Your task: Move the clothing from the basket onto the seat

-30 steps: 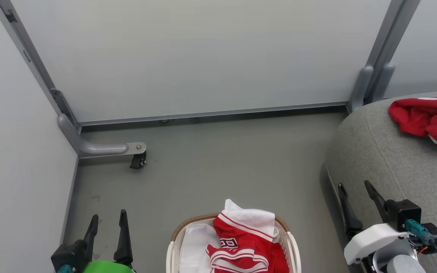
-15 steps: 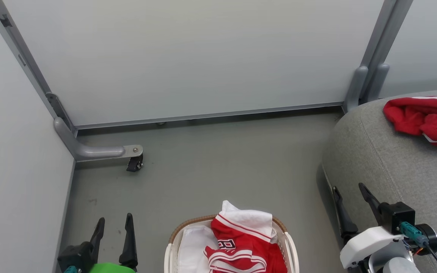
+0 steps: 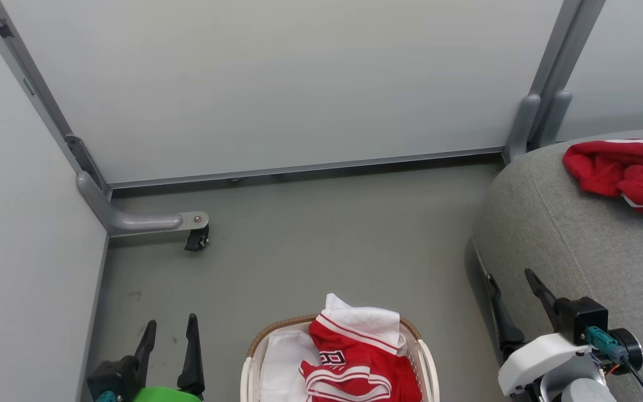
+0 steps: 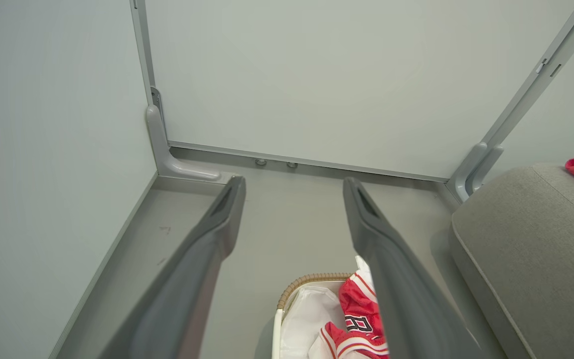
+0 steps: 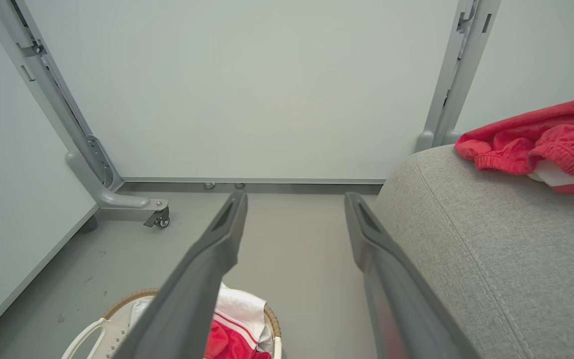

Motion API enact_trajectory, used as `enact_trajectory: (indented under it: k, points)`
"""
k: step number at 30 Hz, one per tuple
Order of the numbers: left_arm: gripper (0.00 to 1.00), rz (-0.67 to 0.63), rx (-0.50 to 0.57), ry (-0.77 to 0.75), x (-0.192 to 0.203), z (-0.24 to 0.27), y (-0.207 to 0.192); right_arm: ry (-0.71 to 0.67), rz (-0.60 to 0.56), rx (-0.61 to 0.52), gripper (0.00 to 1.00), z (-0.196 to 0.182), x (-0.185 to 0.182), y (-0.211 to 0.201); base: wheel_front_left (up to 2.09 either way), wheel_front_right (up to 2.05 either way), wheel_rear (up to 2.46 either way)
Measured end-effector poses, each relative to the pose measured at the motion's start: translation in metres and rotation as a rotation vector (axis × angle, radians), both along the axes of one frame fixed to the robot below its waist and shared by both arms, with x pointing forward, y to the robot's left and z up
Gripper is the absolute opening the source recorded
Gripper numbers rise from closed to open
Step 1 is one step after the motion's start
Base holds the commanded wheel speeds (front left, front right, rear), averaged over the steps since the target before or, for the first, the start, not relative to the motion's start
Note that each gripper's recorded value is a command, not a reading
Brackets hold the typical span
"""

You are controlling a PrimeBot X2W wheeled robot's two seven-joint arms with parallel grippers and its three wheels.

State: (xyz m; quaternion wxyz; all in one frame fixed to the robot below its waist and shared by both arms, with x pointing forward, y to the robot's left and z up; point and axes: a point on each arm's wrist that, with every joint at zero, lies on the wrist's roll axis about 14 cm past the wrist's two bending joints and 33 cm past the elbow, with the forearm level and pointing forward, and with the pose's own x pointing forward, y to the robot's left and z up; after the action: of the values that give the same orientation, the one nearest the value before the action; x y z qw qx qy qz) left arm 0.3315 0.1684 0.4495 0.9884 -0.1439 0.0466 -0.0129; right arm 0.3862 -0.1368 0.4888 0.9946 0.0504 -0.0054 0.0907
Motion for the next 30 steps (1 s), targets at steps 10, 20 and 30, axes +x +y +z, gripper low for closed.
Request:
enact_trajectory:
  k: [10, 20, 30]
  points:
    - [1.0, -0.1, 0.026, 0.02, 0.008, -0.006, -0.029, 0.003, -0.018, -0.01, 1.0, -0.002, 0.006, -0.007, 0.0, 0.0, 0.0]
    - [1.0, -0.295, 0.087, 0.048, 0.049, -0.019, -0.081, -0.016, -0.038, -0.049, 1.0, 0.0, 0.038, -0.015, 0.0, 0.0, 0.0]
    - [1.0, -0.585, 0.175, 0.28, 0.057, -0.104, -0.144, 0.017, -0.041, -0.102, 1.0, -0.025, 0.077, -0.021, 0.0, 0.0, 0.0]
